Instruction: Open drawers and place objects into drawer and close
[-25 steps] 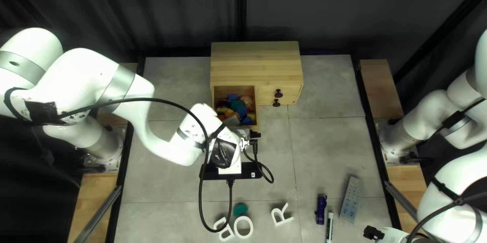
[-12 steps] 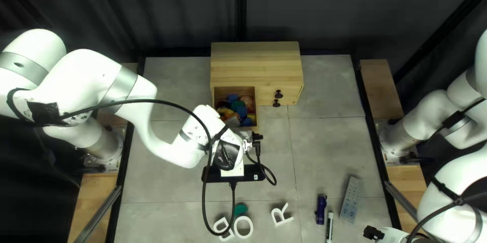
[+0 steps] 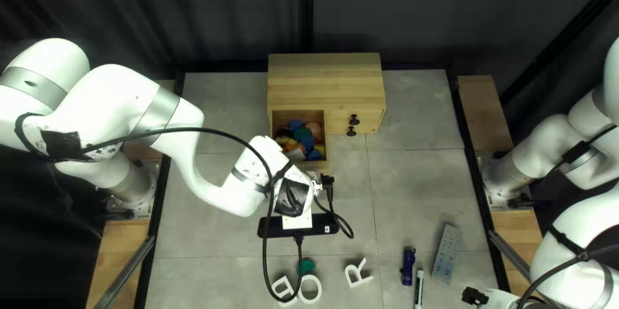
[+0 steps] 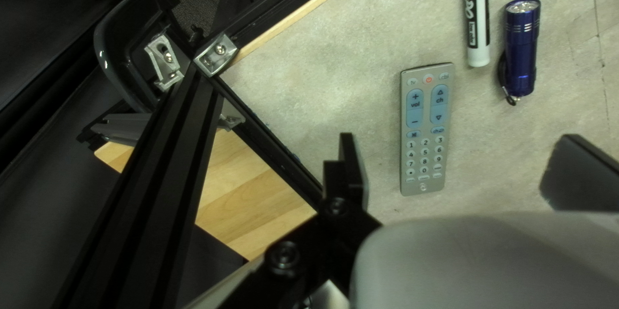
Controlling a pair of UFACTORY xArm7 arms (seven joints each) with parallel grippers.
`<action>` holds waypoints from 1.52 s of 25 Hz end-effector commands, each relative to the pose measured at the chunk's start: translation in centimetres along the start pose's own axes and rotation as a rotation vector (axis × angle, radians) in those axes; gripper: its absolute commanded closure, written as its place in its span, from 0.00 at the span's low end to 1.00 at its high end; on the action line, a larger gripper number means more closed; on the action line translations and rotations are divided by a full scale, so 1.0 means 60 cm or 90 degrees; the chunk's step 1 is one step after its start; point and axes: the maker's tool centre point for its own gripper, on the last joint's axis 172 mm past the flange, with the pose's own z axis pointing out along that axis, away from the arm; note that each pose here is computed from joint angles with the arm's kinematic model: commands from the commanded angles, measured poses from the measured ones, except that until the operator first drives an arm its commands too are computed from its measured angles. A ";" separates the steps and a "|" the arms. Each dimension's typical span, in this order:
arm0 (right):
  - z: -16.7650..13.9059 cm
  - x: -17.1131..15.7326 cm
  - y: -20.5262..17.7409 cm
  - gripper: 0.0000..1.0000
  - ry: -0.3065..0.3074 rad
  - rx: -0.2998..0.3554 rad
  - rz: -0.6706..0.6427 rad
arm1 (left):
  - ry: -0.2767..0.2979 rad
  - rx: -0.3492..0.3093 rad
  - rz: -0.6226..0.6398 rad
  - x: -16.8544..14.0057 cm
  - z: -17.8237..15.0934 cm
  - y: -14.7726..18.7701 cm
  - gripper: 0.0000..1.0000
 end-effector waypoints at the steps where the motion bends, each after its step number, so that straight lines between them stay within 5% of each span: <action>1: 0.000 0.000 0.000 0.00 0.000 0.000 0.000 | 0.000 -0.003 -0.001 -0.006 0.003 0.000 0.00; 38: 0.000 0.000 0.000 0.00 0.000 0.000 0.000 | -0.006 -0.004 -0.003 -0.009 -0.007 -0.012 0.00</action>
